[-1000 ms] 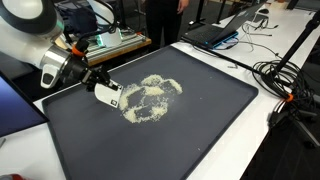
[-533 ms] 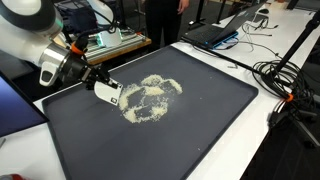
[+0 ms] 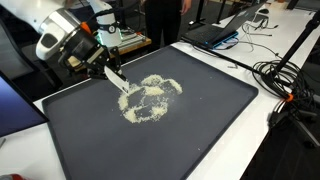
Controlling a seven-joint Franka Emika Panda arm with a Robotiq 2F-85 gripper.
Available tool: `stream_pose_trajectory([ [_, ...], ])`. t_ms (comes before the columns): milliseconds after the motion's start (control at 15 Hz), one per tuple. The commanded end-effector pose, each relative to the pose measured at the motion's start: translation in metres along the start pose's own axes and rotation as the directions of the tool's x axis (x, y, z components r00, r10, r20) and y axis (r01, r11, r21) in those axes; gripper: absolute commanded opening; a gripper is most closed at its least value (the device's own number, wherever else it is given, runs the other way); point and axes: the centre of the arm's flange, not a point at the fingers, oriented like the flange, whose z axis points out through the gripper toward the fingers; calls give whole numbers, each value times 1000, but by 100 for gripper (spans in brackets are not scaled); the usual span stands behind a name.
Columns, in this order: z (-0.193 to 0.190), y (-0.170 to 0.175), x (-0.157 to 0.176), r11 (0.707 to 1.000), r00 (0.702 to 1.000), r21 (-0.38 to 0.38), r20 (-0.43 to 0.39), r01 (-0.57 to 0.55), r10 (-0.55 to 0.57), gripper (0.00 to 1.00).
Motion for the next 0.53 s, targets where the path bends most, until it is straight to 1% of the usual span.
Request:
stream_pose_trajectory([
  [0, -12, -42, 15, 978, 989, -152, 6, 145, -146, 1],
  [133, -11, -53, 24, 943, 971, -230, 41, 241, -238, 1],
  [200, -10, -56, 28, 919, 958, -271, 57, 285, -280, 1],
  [333, -8, -52, 35, 865, 933, -352, 105, 358, -344, 1],
  [467, -8, -43, 42, 800, 903, -420, 172, 430, -395, 1],
])
